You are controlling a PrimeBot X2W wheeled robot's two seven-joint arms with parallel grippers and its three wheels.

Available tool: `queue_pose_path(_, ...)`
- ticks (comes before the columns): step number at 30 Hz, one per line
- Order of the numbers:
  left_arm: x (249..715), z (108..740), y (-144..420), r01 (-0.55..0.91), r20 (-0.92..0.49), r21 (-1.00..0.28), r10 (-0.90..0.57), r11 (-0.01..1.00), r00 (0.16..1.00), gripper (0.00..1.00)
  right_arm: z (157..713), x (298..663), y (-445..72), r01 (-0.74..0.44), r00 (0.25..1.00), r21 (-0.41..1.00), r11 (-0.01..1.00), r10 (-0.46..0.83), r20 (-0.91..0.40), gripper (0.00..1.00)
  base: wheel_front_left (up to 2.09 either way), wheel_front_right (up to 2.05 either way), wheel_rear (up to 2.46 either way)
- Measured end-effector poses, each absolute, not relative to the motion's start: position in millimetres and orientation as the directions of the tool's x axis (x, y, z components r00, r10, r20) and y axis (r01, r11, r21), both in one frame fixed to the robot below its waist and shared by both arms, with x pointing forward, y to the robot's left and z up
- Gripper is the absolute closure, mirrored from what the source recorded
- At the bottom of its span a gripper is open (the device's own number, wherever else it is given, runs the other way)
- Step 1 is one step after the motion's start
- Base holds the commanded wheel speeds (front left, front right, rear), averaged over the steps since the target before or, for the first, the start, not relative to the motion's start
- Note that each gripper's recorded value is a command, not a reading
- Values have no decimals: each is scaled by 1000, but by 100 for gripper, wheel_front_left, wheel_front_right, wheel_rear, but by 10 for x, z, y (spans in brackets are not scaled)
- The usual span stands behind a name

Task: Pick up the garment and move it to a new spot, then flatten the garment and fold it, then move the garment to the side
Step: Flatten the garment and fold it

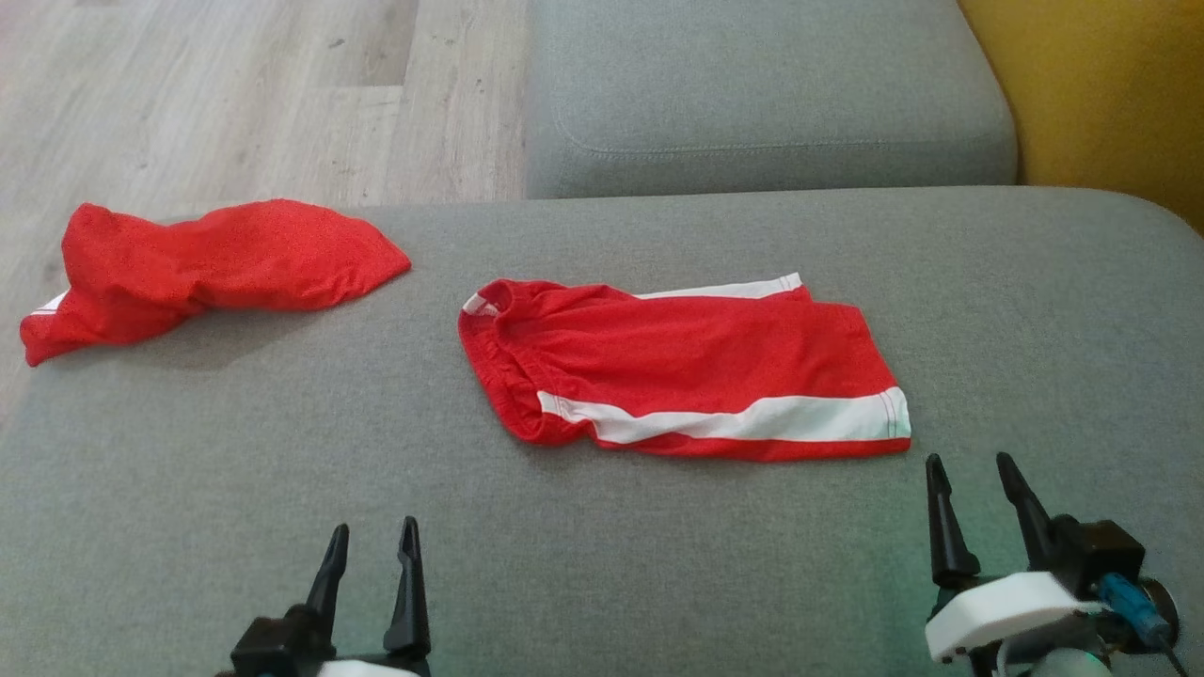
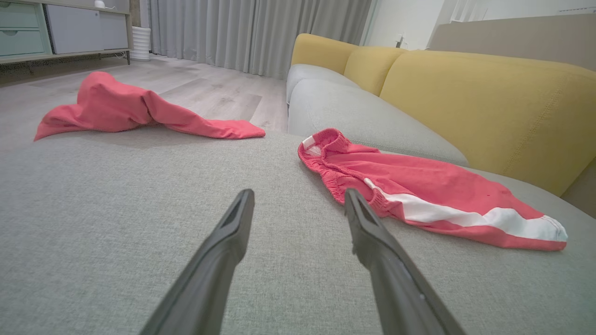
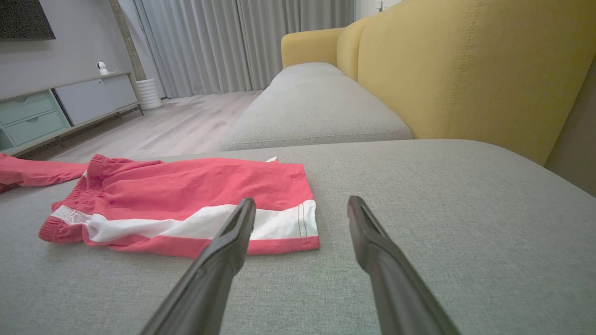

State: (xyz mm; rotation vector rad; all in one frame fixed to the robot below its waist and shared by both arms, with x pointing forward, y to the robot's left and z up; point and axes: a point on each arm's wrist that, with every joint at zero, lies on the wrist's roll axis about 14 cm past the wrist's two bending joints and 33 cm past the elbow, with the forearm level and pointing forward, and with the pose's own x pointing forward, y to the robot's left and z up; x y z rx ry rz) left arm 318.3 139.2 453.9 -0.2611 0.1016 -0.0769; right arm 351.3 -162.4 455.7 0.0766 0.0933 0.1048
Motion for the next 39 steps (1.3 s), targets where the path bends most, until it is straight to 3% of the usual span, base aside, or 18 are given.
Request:
queue_pose_path(24, 3179, 4456, 1454, 36, -121, -260, -70, 965, 990, 0, 4537, 3514, -1521, -129, 986, 93, 987, 138, -93, 0, 0, 0, 0)
queue_pose_path(34, 3704, 4571, 909, 246, -167, -230, -287, 942, 943, 0, 4397, 3533, -1567, -114, 982, 84, 990, 126, -143, 0, 0, 0, 0)
queue_pose_path(39, 3948, 4360, 651, 319, -307, -213, -373, 924, 876, 0, 4369, 3635, -1609, -102, 981, 80, 992, 113, -156, 0, 0, 0, 0)
